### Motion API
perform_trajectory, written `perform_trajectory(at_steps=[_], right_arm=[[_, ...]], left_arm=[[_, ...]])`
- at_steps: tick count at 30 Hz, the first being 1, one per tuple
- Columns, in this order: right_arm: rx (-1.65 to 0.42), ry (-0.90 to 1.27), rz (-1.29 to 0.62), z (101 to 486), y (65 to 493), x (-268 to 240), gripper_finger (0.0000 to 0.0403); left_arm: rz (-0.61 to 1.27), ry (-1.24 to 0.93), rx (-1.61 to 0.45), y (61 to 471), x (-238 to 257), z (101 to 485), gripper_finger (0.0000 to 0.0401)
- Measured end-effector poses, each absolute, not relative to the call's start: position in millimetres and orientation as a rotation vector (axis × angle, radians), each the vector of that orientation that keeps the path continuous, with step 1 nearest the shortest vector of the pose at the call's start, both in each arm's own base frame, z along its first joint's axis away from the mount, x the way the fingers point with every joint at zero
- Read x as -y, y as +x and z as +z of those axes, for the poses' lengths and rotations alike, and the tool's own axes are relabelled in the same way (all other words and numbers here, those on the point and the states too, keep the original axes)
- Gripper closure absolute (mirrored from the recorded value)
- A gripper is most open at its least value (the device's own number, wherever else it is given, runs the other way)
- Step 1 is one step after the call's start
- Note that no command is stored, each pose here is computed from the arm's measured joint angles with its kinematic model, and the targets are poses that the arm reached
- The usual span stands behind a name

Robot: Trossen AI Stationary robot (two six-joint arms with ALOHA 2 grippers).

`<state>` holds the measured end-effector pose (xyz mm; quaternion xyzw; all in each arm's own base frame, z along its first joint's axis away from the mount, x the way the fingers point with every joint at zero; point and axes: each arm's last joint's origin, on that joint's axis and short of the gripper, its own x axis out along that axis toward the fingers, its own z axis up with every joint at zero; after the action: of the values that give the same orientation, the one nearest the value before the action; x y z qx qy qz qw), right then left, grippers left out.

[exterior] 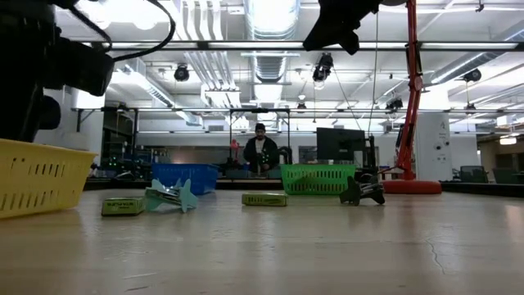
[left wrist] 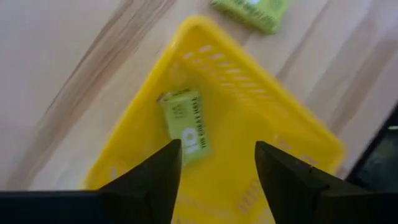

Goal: Pick and place Stapler, Stapler remover, tape
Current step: Put the top green staple pins into the yellow basket

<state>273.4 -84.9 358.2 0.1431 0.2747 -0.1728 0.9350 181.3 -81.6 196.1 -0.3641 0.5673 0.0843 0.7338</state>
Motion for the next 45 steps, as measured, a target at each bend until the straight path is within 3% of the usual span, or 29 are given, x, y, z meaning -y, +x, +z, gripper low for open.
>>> perform_trajectory(at_steps=[12,18,27,35,45], right_arm=[[-0.556,0.292,-0.354,358.7,273.6,85.2,0.036],[-0.556,0.291,-0.354,358.7,273.6,85.2,0.036],[-0.538,0.285,-0.351,366.6,268.4,83.6,0.036],[-0.546,0.287,-0.353,373.8,259.0,80.7,0.036],[-0.586,0.294,-0.359,370.9,255.9,79.8,0.036]], left_arm=[[0.215,-0.869,-1.071,203.2,73.2,235.1,0.0183],[0.296,-0.851,-0.796,225.0,49.9,266.2,0.0183],[0.265,-0.735,-0.413,274.1,10.8,306.1,0.0187],[0.234,-0.506,-0.493,330.8,-7.6,301.7,0.019],[0.191,-0.335,-0.749,368.2,-8.0,260.8,0.019]])
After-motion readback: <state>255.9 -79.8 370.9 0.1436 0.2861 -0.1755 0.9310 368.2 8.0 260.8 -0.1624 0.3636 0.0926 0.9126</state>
